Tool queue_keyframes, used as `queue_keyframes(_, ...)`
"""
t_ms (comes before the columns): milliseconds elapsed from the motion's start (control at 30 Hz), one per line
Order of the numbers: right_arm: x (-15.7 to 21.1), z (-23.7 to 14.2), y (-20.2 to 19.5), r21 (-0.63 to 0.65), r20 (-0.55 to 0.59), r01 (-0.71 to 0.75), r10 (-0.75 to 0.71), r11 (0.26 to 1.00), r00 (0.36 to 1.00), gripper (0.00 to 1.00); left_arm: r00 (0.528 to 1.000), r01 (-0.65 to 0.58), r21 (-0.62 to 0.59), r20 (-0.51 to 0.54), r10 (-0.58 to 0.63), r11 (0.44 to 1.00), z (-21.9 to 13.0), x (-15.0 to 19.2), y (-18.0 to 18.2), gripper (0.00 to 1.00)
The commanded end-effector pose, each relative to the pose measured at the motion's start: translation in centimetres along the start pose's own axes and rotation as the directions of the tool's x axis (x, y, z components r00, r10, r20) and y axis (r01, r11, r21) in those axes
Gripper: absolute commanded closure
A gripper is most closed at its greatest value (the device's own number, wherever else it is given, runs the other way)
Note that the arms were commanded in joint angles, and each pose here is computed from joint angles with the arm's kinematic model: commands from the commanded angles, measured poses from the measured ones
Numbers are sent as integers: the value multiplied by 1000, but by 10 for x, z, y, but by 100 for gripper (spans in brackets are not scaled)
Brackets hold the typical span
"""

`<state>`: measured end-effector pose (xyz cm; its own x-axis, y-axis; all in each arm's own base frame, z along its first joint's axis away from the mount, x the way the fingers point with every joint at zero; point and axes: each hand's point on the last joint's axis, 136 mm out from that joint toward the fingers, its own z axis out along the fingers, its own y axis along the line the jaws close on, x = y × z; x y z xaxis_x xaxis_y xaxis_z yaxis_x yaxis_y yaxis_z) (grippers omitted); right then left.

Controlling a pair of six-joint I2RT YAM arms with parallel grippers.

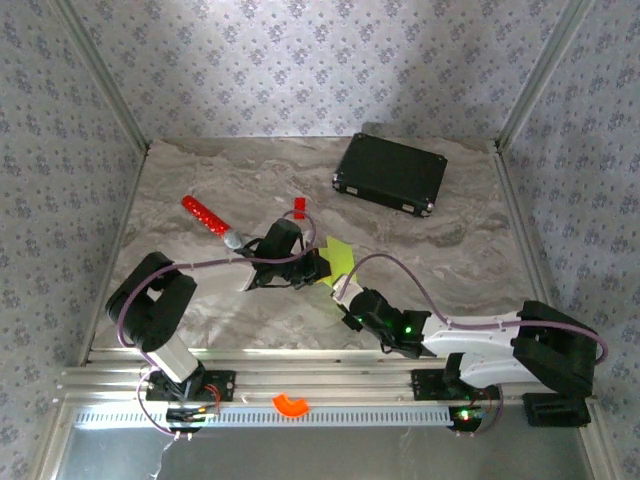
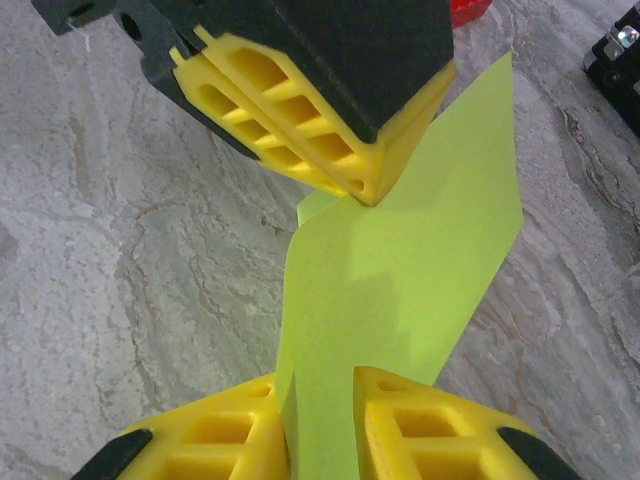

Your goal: Fold a paper plane with a square sheet of paper (pick it up from the middle)

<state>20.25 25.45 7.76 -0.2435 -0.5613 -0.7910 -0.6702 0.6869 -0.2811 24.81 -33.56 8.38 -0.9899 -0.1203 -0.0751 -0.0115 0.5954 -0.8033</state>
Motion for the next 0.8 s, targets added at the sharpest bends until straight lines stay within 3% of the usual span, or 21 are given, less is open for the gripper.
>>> queue_keyframes(0, -12, 0, -1, -9, 26, -35, 36, 999, 999, 79, 1000, -4, 1, 5, 4, 1000, 3, -3, -4, 92)
queue_keyframes(500, -10, 1, 1, -30, 27, -55, 56, 998, 998, 71, 1000, -12, -6, 2, 12, 1000, 3, -3, -5, 92)
queue_keyframes(767, -8, 2, 4, -56, 16, -54, 55, 997, 998, 89, 1000, -12, -5, 3, 12, 1000, 3, -3, -7, 92)
